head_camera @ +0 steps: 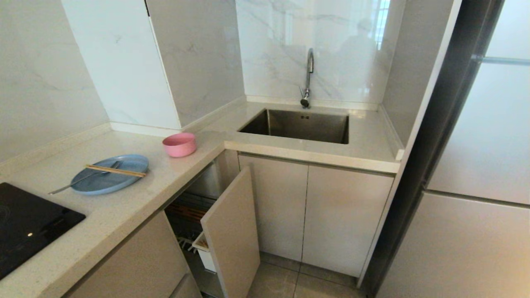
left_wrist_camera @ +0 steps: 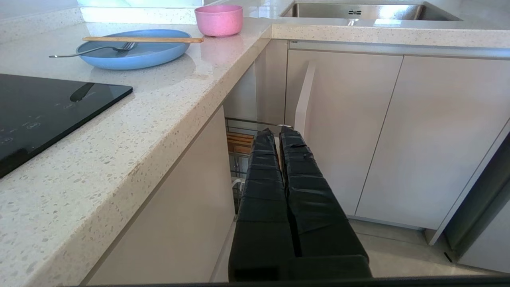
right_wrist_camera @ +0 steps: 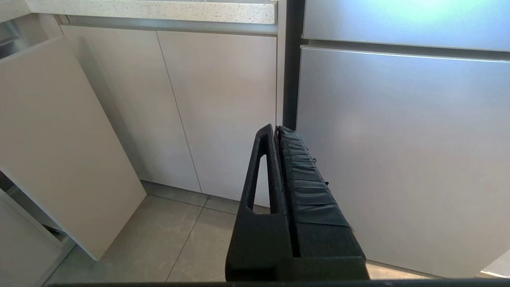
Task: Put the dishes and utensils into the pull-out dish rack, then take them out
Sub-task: Open the cupboard
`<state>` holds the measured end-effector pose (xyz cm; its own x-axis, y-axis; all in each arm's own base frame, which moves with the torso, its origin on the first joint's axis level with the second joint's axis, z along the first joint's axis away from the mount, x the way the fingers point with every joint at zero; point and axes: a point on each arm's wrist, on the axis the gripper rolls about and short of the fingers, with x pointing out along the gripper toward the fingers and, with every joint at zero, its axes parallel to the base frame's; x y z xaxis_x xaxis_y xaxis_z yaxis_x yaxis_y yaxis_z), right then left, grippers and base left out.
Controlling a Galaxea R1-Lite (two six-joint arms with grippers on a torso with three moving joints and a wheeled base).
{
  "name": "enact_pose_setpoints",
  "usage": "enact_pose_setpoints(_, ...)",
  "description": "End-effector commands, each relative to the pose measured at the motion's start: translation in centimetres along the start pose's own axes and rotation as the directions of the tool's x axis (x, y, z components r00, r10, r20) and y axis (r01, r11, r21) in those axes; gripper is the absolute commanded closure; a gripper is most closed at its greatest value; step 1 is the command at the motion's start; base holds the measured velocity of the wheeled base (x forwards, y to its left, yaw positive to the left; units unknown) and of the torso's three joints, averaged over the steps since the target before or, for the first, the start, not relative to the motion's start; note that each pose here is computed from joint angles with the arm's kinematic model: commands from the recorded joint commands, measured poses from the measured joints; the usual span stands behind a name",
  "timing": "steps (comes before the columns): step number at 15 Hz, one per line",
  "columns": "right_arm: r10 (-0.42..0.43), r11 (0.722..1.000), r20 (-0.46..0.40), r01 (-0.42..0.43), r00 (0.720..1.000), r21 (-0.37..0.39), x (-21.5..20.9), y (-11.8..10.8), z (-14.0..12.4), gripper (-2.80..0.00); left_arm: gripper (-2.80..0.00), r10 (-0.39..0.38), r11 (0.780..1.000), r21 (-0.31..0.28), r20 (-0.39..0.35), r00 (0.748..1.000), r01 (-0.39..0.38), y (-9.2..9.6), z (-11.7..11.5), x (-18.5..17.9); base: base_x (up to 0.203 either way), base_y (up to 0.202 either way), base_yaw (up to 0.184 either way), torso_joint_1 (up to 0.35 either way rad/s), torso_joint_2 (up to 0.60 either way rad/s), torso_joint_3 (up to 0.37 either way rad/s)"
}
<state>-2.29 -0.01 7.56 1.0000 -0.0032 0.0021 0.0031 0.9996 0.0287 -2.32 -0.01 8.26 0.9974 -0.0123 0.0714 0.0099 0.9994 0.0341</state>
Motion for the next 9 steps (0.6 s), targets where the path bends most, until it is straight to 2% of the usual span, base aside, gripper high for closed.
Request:
enact_pose_setpoints(1,0.000,1.000,0.001,0.000,1.000,0.000,-0.01,0.00,0.00,0.00,0.00,-0.001,1.000,0.000,-0.039,0.999,0.001,-0.03,-1.09,0.23,0.000,0.000,0.000,0.000,0.00,0.000)
enact_pose_setpoints(9,0.000,1.000,0.001,0.000,1.000,0.000,-0.01,0.00,0.00,0.00,0.00,-0.001,1.000,0.001,-0.039,0.999,0.001,-0.03,-1.08,0.23,0.000,0.000,0.000,0.000,0.00,0.000)
